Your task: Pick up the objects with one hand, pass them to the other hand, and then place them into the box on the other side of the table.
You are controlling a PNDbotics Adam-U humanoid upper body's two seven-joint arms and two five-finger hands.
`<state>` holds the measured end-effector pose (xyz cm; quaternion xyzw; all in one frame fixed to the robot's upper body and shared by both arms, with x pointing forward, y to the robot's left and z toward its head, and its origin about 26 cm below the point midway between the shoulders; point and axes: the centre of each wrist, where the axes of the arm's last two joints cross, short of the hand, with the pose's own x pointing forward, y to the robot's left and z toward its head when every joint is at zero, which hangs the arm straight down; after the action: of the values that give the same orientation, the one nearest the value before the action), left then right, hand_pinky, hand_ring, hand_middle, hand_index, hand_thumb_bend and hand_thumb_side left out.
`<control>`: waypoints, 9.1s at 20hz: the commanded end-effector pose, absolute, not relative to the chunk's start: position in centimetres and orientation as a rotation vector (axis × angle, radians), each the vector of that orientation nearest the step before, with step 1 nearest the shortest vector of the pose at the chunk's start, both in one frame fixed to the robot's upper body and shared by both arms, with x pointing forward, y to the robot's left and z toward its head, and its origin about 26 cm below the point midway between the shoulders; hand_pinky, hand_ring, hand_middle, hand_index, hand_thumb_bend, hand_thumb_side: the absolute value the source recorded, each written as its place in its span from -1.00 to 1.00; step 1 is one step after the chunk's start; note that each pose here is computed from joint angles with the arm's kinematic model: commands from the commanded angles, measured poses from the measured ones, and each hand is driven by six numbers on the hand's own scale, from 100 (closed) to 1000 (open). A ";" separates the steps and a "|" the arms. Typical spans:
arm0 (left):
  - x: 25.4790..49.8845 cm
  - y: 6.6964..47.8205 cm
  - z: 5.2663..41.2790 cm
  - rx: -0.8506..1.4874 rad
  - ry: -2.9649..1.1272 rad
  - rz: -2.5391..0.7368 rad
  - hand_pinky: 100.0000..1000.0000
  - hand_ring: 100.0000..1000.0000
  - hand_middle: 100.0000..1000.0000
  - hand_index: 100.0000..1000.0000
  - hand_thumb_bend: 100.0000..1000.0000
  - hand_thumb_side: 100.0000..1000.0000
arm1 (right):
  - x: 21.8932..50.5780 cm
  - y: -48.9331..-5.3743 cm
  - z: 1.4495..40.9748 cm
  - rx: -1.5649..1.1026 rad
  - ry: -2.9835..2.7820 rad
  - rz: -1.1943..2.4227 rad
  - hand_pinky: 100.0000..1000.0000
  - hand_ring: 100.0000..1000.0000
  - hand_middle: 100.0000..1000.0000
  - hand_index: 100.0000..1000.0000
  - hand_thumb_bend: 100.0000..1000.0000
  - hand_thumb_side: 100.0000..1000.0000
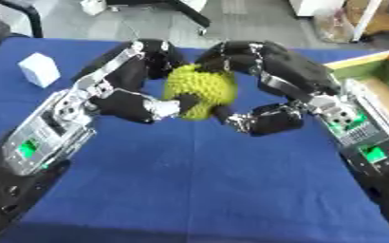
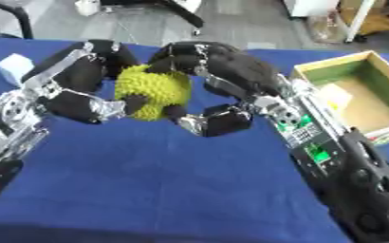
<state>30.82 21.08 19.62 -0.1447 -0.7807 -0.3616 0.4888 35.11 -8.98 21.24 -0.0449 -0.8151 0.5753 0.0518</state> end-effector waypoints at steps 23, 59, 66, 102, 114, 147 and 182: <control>29.8 24.8 21.0 -0.112 -2.042 -0.762 0.32 -0.10 -0.06 0.34 0.55 -0.26 | 37.3 -15.3 24.3 -0.660 -2.568 1.382 0.21 -0.15 -0.40 -0.18 -1.00 -1.00; 29.6 30.9 15.9 0.312 -1.962 -0.502 0.27 -0.12 -0.09 0.33 1.00 -0.16 | 44.0 -30.7 17.9 -1.126 -1.984 0.789 0.63 0.81 0.74 0.90 -0.99 -0.47; 29.8 34.6 19.3 0.679 -1.780 -0.656 0.30 -0.08 -0.03 0.40 0.95 -0.20 | 38.6 -25.2 20.2 -0.894 -2.337 0.749 0.60 0.72 0.66 0.86 -1.00 -0.69; 37.2 54.9 21.2 1.241 -0.812 -0.215 0.40 0.24 0.36 0.60 1.00 -0.27 | 34.4 -19.9 20.4 -0.458 -2.481 0.924 0.59 0.75 0.65 0.93 -1.00 -0.52; 37.4 54.8 20.2 1.293 -0.844 -0.149 0.36 0.16 0.25 0.52 1.00 -0.42 | 34.4 -19.8 20.5 -0.440 -2.485 0.905 0.59 0.76 0.66 0.94 -1.00 -0.50; 32.5 33.9 24.7 0.623 -1.902 -0.422 0.03 -0.40 -0.40 -0.08 0.45 -0.62 | 34.0 -17.6 21.6 -0.446 -2.536 1.072 0.58 0.67 0.61 0.83 -1.00 -0.78; 28.6 25.3 18.8 -0.249 -1.634 -0.682 0.06 -0.36 -0.35 -0.03 0.39 -0.75 | 32.5 -9.7 25.1 -0.302 -2.662 1.903 0.65 0.73 0.80 0.80 0.03 -0.71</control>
<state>28.79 25.15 17.90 -0.1110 -0.7099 -0.2848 0.6346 32.40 -9.38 24.36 -0.0778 -0.8131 0.5740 -0.0571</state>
